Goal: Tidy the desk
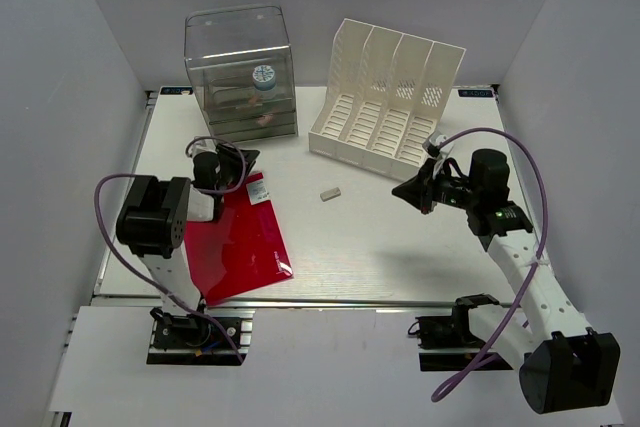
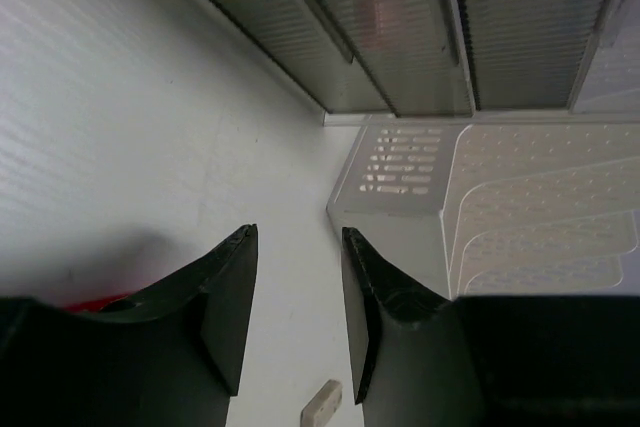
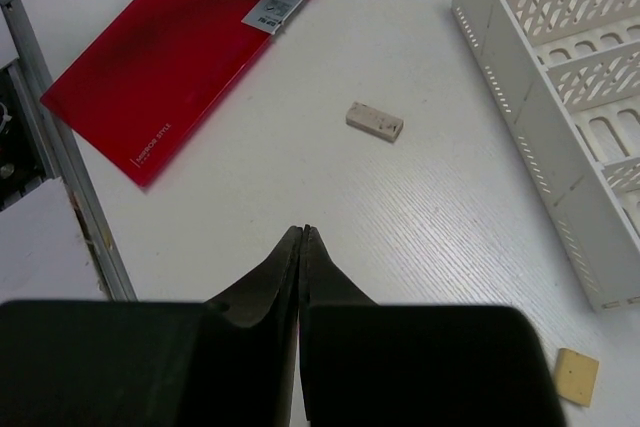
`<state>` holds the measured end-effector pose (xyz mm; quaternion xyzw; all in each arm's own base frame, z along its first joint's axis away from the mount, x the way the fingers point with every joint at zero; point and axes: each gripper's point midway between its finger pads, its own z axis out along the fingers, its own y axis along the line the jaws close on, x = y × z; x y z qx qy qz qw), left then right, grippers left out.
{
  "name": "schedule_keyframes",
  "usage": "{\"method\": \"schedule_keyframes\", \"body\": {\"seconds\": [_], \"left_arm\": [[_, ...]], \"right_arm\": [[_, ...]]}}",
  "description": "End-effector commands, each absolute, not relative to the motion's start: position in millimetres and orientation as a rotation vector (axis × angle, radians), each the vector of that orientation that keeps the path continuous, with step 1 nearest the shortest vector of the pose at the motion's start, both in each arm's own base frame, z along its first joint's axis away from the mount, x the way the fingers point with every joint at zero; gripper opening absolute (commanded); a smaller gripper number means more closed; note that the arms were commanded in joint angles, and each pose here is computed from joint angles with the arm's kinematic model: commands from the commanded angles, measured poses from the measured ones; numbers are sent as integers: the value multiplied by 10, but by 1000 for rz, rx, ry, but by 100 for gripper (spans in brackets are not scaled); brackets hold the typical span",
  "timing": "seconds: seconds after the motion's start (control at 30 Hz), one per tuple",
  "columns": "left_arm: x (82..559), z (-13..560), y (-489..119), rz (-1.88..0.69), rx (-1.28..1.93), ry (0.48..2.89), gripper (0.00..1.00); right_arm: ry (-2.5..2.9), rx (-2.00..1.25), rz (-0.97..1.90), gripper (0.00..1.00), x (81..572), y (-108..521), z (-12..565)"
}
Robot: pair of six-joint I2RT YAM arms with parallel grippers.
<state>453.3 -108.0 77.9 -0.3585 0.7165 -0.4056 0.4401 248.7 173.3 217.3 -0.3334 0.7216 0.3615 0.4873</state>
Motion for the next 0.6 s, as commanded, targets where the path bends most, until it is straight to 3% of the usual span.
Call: {"method": "schedule_keyframes", "body": {"seconds": [0.0, 0.57], "left_arm": [[4866, 1237, -1018, -1052, -854, 1613, 49], [5440, 979, -745, -966, -1009, 1454, 47]], "right_arm": [[1680, -835, 863, 0, 2503, 1748, 2303], [1695, -830, 855, 0, 2539, 1740, 2249]]}}
